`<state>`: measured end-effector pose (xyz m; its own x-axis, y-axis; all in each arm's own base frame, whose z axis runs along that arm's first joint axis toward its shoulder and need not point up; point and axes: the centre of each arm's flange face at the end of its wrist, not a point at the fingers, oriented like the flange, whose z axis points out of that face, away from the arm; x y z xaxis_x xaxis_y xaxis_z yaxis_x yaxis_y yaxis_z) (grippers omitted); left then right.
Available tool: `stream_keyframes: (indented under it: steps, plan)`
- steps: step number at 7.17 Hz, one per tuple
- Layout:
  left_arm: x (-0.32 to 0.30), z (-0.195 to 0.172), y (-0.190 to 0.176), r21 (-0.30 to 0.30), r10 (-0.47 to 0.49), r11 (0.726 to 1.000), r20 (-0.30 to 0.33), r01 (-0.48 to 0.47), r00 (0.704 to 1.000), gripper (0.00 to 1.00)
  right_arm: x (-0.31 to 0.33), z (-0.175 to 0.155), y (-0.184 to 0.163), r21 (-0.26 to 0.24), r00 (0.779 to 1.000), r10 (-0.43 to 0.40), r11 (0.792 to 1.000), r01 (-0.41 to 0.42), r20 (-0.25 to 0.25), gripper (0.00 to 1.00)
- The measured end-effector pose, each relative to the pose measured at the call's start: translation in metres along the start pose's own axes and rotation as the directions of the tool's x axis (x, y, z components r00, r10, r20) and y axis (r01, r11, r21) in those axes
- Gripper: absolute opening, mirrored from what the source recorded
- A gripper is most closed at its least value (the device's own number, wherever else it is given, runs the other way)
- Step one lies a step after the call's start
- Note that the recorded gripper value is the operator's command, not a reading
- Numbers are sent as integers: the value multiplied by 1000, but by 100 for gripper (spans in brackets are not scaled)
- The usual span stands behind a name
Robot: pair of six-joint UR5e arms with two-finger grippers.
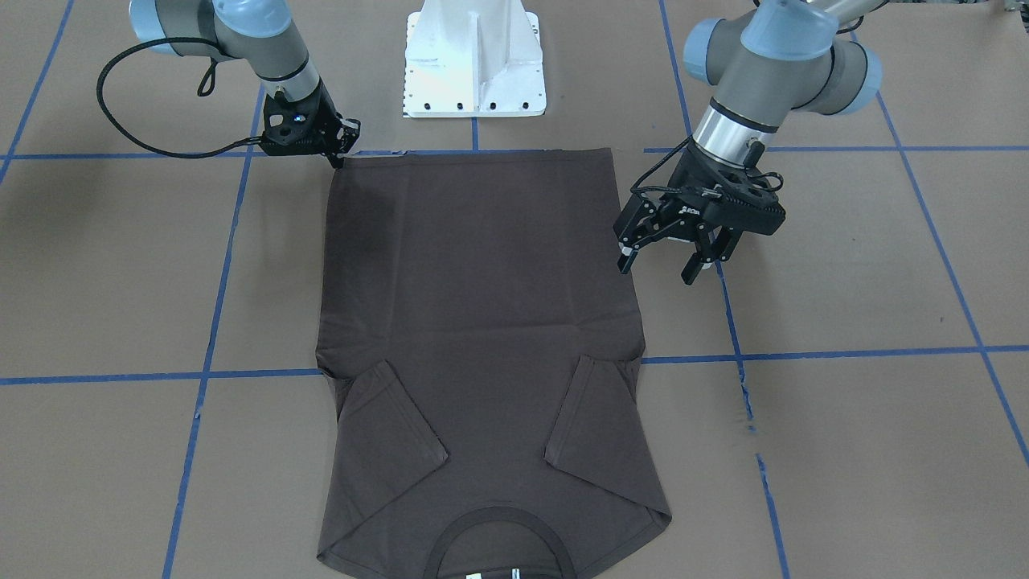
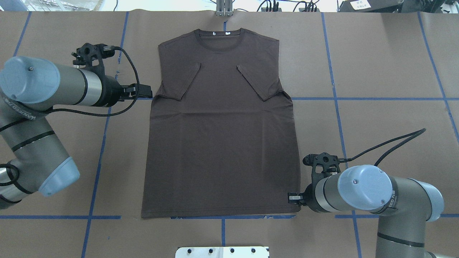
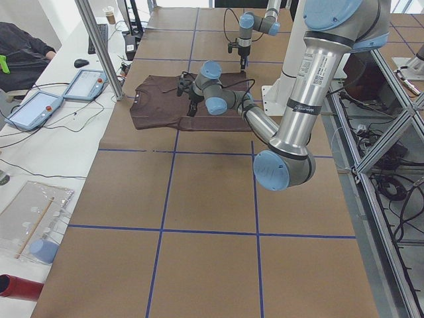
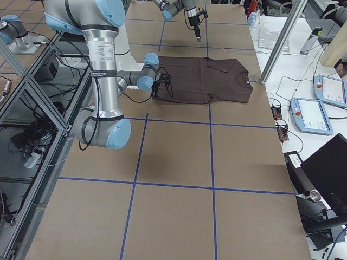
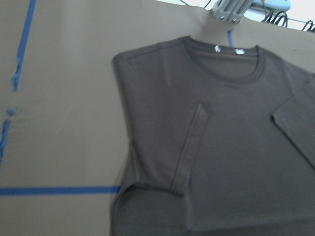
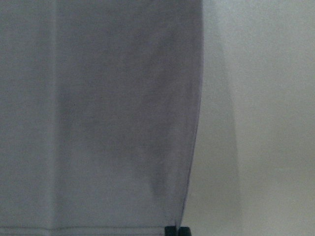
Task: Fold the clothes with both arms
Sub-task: 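Grasp a hem corner with the right gripper while the left gripper approaches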
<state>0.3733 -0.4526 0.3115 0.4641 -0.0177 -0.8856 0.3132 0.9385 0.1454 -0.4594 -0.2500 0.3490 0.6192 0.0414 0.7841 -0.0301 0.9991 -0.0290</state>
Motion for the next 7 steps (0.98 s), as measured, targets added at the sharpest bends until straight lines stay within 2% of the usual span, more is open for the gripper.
stream_keyframes:
  steps: [1,2,4,5,7]
  plan:
    - [-9,0,42,-54,-90,994,14,91,996,100,-4,-5,0,3,1000,-2,1000,2,14,0]
    - [-11,1,85,-89,-186,978,51,190,981,100,-6,-13,-1,6,1000,-3,1000,3,28,0]
    - [8,13,166,-91,-324,935,176,344,929,96,-7,-27,-6,14,999,-2,1000,1,51,0]
    - [22,21,202,-84,-358,920,225,384,906,94,-7,-30,-8,18,998,-4,1000,3,56,0]
    - [35,36,262,-84,-377,906,286,415,881,93,-9,-37,-11,28,998,-6,1000,4,70,0]
